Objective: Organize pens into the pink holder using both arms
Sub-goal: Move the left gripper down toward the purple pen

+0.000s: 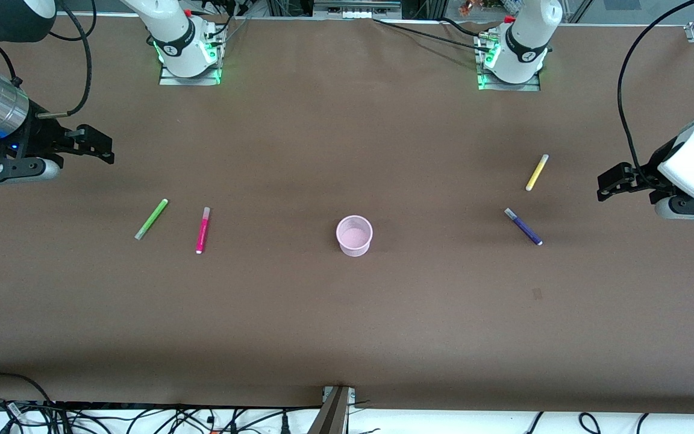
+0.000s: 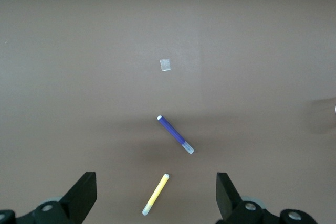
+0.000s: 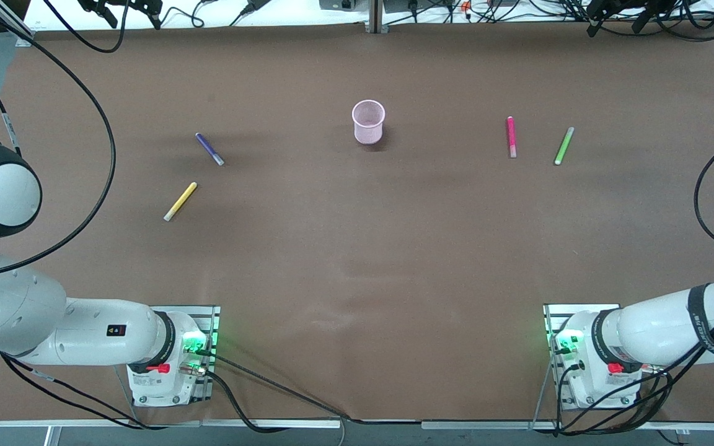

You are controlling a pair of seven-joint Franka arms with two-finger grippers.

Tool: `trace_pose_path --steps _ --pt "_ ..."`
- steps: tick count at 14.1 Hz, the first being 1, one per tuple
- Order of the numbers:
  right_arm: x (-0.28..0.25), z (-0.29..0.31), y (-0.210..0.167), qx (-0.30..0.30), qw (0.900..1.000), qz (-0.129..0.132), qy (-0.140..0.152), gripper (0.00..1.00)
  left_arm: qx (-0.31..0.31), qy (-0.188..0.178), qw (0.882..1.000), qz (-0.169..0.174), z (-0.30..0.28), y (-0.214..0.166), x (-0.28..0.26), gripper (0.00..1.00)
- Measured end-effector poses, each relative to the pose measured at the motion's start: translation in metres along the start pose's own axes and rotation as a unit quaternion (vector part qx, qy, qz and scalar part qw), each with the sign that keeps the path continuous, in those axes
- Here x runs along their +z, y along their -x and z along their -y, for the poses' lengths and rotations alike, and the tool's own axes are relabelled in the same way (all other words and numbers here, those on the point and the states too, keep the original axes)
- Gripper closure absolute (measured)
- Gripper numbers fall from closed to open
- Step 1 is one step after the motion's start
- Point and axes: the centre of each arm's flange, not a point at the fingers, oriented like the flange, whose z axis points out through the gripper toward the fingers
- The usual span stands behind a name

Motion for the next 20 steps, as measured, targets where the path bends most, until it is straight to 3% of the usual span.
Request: trace_pose_path --steps 7,11,16,20 --pt "0.0 0.0 0.0 0.0 1.0 0.0 0.0 0.0 -0.001 0.0 1.0 0.006 0.0 -0.001 0.005 0.0" --pt "0.0 0.0 0.0 0.0 1.0 0.0 0.0 0.0 -0.018 0.0 0.999 0.03 0.01 -0.009 0.034 0.0" --pt "0.0 0.0 0.0 0.0 1.0 -0.001 0.0 0.0 -0.098 -0.004 0.993 0.071 0.024 -0.026 0.095 0.0" --pt "-0.001 0.0 -0.001 0.0 1.0 -0.003 0.0 0.0 -0.221 -0.016 0.971 0.092 0.025 -0.035 0.133 0.0"
